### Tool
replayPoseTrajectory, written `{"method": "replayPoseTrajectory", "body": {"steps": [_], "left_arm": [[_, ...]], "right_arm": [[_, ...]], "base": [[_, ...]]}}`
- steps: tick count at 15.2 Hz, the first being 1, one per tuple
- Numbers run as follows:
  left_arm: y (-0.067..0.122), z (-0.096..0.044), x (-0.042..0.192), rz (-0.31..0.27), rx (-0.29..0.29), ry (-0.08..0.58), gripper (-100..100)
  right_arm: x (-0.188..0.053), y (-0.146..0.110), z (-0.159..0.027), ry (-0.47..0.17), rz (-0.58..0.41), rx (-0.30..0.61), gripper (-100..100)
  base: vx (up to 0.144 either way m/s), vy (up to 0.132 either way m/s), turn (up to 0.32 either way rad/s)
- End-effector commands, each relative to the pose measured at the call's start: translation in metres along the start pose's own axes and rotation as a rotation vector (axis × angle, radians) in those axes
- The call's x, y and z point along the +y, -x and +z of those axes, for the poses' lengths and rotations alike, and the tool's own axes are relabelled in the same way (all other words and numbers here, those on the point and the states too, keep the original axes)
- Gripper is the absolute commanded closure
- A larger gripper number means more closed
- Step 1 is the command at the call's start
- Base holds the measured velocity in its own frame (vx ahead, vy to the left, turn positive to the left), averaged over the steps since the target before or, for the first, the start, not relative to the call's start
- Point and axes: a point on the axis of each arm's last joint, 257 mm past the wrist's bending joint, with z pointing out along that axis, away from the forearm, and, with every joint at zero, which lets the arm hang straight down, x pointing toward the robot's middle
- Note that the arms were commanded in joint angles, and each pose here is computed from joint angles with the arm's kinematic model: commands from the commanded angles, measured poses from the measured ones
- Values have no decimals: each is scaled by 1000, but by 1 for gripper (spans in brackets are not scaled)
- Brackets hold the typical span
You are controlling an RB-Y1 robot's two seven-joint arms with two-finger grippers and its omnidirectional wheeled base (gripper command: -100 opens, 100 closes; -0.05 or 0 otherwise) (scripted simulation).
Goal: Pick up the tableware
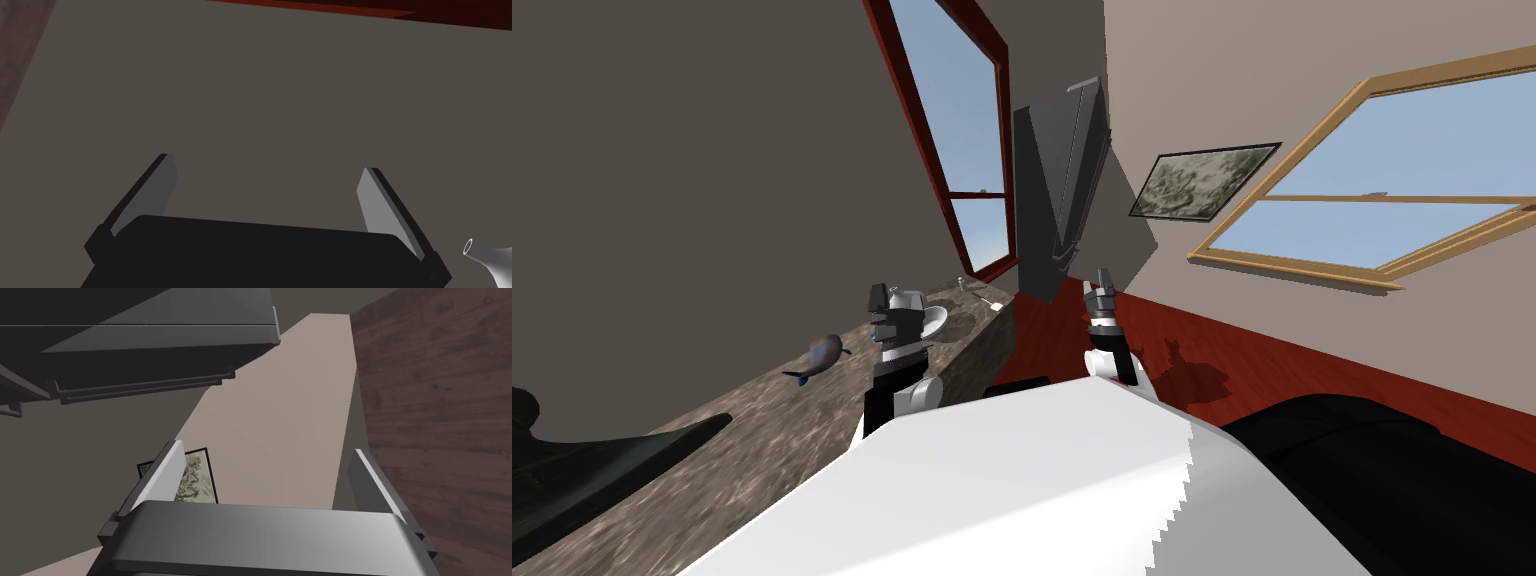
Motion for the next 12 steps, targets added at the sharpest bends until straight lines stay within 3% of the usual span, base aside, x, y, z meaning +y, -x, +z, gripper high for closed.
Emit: {"method": "replayPoseTrajectory", "body": {"steps": [1,8,12], "left_arm": [[-1,0,4,9,31,14,-100],[2,-4,28,12,110,103,-100],[12,-9,56,-6,151,215,-100]], "right_arm": [[0,0,0,0,0,0,0],[0,0,0,0,0,0,0],[0,0,0,0,0,0,0]], "base": [[-13,-25,-10],[-26,-56,-7],[8,-41,-11]]}}
